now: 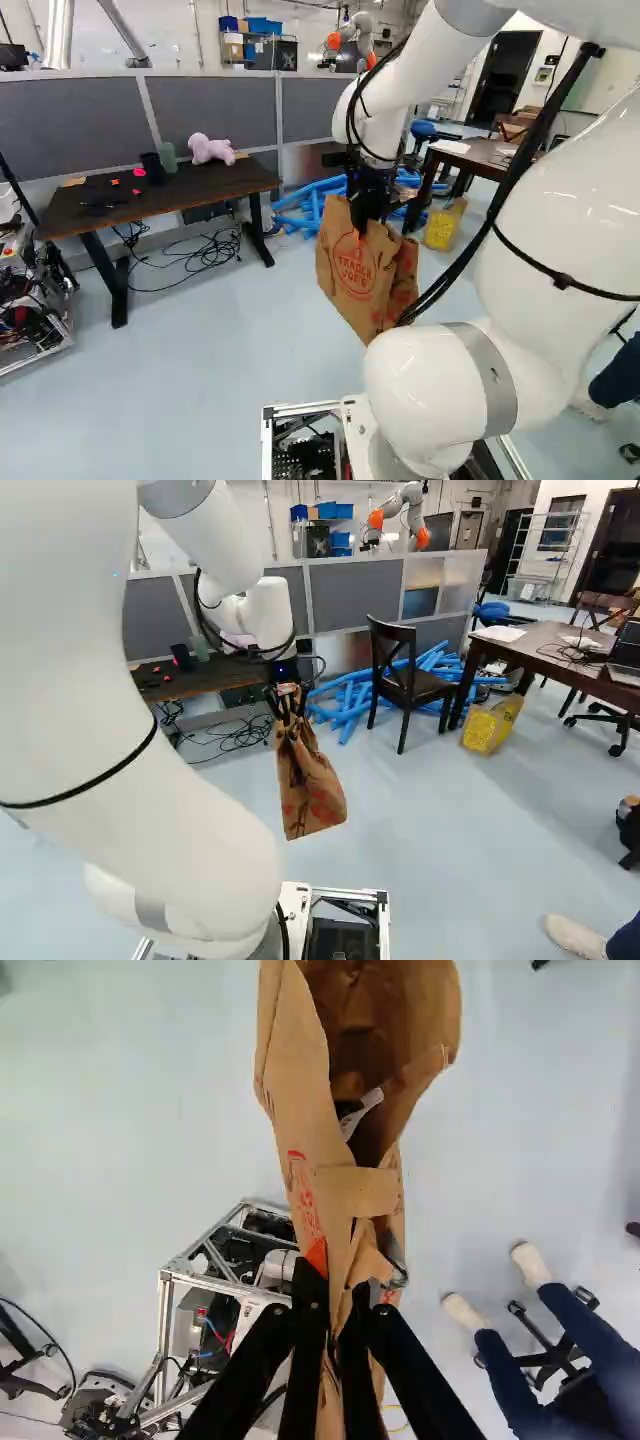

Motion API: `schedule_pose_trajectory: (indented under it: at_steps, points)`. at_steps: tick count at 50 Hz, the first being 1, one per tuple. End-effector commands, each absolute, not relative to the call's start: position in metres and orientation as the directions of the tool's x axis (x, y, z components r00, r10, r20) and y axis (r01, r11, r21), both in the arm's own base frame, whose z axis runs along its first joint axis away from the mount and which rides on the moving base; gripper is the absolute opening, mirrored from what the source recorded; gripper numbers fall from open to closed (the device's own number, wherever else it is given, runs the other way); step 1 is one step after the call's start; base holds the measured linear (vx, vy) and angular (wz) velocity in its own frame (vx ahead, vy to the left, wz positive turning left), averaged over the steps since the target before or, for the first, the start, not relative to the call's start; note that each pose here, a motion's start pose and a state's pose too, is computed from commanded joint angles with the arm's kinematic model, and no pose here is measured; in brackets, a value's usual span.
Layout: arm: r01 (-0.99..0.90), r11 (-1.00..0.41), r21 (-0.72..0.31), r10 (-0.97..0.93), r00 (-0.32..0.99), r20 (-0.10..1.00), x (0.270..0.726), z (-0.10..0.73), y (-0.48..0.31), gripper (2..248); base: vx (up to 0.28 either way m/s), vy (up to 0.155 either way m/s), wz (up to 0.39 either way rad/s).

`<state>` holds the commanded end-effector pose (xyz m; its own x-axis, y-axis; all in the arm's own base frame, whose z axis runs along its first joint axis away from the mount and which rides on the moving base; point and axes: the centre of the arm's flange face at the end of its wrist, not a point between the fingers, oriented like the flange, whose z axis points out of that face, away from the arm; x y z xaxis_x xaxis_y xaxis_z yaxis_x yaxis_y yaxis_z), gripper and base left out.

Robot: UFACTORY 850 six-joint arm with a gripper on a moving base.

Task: Pick up the bag on the ground and place it on the table

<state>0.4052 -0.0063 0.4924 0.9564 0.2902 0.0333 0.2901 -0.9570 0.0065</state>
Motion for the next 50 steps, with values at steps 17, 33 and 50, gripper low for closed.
schedule_pose_trajectory:
  at_steps: [17, 33, 50]
  points:
    - [0.325, -0.946, 0.009, 0.325, 0.945, 0.042, 0.412, 0.519, 0.009, 21, 0.000, 0.000, 0.000]
    - [0.350, -0.937, 0.011, 0.350, 0.935, 0.049, 0.413, 0.544, 0.020, 21, 0.000, 0.000, 0.000]
    - [0.353, -0.935, 0.011, 0.353, 0.934, 0.050, 0.395, 0.570, 0.020, 21, 0.000, 0.000, 0.000]
